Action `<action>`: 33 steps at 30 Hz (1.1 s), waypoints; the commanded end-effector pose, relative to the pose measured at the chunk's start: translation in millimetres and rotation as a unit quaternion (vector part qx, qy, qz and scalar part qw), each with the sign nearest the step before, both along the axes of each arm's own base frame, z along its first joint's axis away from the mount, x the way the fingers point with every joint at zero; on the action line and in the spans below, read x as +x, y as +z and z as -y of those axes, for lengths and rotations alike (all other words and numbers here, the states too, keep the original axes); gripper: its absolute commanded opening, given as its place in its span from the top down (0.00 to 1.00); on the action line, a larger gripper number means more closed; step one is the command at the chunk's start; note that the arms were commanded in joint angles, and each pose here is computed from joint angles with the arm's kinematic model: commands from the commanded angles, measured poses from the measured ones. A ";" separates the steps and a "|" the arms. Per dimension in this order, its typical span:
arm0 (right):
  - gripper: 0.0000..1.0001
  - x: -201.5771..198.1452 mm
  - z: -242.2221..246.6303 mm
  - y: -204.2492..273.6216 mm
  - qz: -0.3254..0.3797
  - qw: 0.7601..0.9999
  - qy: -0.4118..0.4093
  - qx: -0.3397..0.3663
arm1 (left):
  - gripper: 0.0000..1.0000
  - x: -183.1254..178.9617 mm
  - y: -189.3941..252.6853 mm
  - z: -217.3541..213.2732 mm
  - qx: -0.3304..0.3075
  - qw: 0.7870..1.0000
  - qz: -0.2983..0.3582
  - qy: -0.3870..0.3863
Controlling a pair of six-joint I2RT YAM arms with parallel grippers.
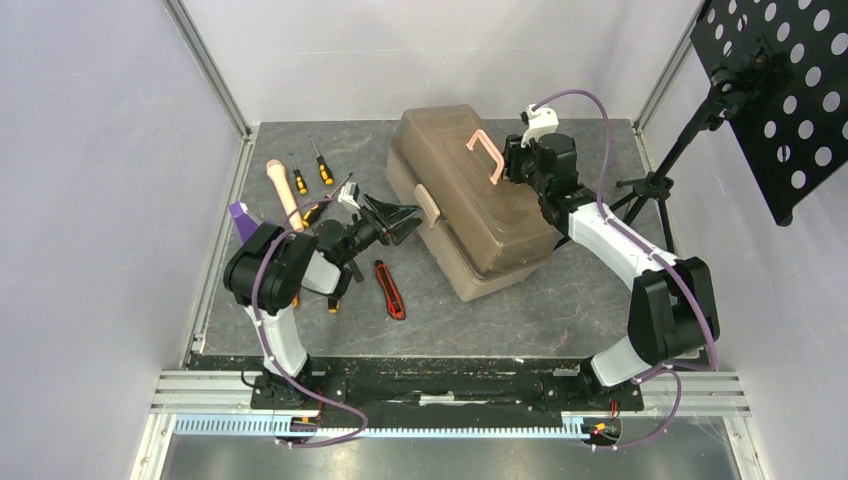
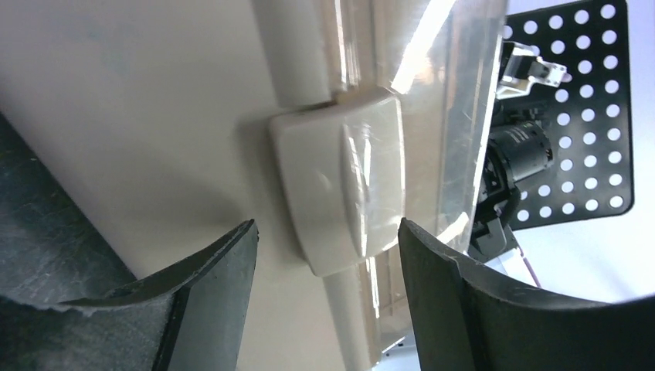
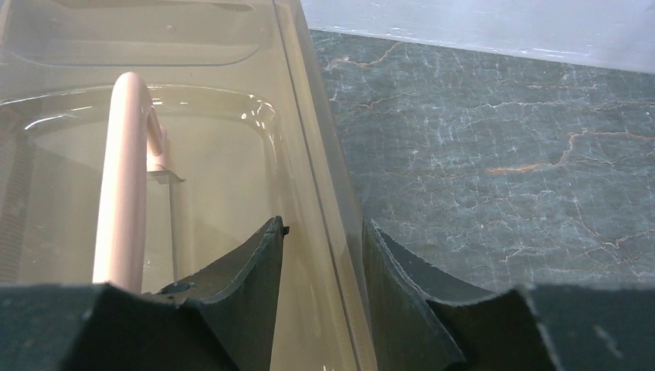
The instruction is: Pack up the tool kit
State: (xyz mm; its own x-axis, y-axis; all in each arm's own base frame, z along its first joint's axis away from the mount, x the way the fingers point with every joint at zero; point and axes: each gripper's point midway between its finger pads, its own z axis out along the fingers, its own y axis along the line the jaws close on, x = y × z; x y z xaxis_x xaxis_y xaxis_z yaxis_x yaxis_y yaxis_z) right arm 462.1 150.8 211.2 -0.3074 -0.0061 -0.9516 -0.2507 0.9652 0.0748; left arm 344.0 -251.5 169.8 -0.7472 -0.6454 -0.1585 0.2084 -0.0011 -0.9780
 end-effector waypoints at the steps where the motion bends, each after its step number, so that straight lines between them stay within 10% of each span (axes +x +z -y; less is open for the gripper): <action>1: 0.56 -77.0 25.2 -144.3 -0.250 0.962 0.021 -0.109 | 0.27 11.2 9.0 4.4 0.000 0.999 0.042 -0.002; 33: 0.56 -86.0 36.3 -150.0 -0.235 0.946 -0.021 -0.222 | 0.65 -4.5 115.7 14.2 -0.076 0.988 0.133 -0.028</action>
State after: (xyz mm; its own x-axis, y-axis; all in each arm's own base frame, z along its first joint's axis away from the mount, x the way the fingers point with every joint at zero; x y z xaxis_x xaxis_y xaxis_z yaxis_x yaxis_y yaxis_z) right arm 464.9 134.4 206.8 -0.2880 -0.0689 -0.9552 -0.1273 0.9913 -0.0331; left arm 361.7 -267.4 187.5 -0.7568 -0.6345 -0.1571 0.2096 -0.0080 -0.9778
